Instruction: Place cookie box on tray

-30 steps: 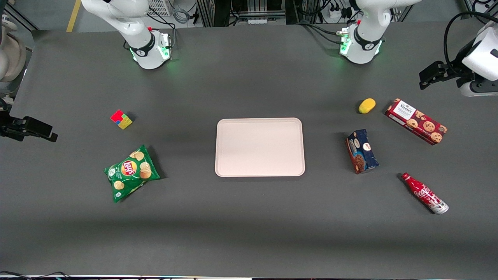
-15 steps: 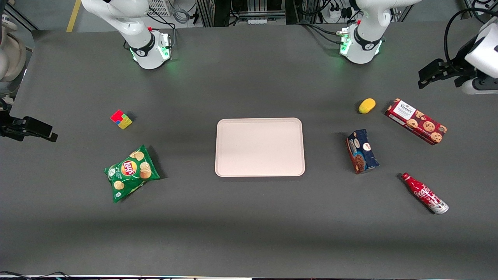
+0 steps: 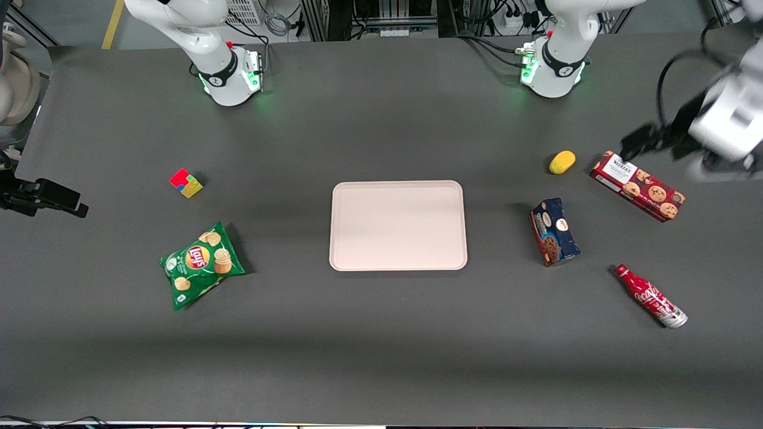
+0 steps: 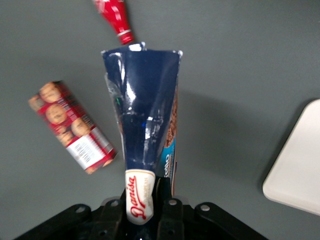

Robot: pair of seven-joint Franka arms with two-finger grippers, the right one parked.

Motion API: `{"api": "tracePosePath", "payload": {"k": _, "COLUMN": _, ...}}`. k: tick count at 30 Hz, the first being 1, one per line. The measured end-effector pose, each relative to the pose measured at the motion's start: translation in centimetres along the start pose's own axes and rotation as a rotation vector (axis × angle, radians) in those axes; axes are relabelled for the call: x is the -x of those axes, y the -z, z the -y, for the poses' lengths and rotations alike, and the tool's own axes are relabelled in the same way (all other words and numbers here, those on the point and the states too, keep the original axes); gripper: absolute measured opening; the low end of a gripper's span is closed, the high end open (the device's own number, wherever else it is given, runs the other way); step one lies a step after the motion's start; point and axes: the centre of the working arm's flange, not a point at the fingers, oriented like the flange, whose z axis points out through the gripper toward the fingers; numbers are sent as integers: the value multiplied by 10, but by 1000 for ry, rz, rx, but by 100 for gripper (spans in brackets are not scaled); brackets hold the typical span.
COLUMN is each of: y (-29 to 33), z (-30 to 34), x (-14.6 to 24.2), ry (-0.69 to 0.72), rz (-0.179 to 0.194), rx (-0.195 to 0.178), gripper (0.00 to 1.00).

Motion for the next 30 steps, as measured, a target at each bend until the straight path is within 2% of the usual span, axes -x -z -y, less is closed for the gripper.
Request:
{"api": "tracePosePath", "payload": {"k": 9, "y": -91, "z": -8, "x": -20, "ry": 59, "rz": -10, "rx": 0, "gripper": 100}}
{"api": "tracePosePath", "payload": {"k": 13, "y": -114, "z": -7, "x": -18, "ry": 64, "rz": -12, "rx": 1, "gripper": 100}}
{"api": "tracePosePath", "payload": {"k": 19, "y": -158, "z": 0, "x": -4, "ry": 74, "rz": -34, "rx": 5, "gripper": 100}}
{"api": "tracePosePath", "payload": {"k": 21, "y": -171, "z": 3, "x": 2, "ry": 87, "rz": -37, "rx": 6, "gripper": 97}}
{"api": "tracePosePath", "payload": {"k": 23, "y": -179, "z": 5, "x": 6, "ry": 101, "rz": -33, "rx": 4, "gripper": 82}}
{"api": "tracePosePath", "payload": {"k": 30, "y": -180, "z": 5, "x": 8, "ry": 123, "rz": -35, "rx": 5, "gripper": 48}}
